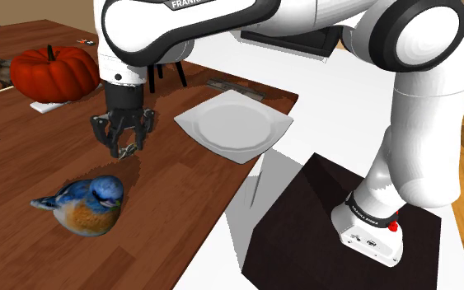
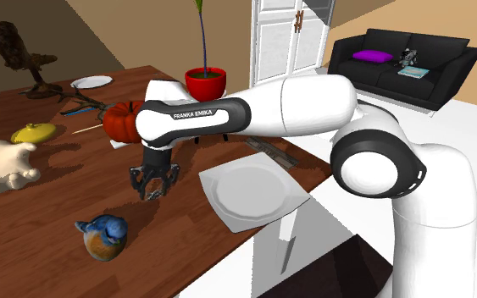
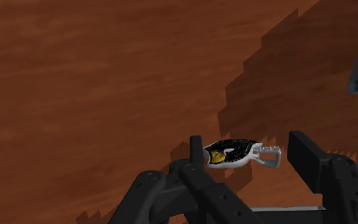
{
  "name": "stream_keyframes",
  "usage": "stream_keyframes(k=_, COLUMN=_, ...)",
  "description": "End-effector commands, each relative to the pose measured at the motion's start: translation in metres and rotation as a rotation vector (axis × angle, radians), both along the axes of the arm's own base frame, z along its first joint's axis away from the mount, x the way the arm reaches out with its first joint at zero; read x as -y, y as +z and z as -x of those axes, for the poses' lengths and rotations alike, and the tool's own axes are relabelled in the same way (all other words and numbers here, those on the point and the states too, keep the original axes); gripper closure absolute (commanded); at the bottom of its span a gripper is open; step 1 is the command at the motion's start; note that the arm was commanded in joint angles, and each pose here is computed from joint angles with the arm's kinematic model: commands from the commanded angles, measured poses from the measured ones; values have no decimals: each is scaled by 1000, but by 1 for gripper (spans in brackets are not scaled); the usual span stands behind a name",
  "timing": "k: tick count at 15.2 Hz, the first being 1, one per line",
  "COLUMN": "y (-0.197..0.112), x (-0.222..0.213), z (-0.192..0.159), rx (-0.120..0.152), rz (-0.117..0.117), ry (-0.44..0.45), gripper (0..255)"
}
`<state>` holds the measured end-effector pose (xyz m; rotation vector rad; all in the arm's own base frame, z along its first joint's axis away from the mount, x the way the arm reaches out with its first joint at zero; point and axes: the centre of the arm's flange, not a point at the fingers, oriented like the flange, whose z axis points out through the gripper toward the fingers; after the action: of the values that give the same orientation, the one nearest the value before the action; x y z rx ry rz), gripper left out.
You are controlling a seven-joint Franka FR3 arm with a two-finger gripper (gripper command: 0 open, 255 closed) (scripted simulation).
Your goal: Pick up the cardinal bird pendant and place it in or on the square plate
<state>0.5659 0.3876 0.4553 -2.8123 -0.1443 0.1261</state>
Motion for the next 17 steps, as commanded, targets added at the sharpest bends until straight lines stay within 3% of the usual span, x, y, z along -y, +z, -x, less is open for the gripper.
stream_keyframes(k=1, y=0, x=0, z=0, rx=0, rz=0, ry=0, gripper=255)
stream_keyframes(k=9, y=0, x=0, z=0, rx=0, rz=0, ry=0, gripper=255)
stream_keyframes(k=17, y=42, x=0, z=0, rx=0, rz=0, ry=0, gripper=255)
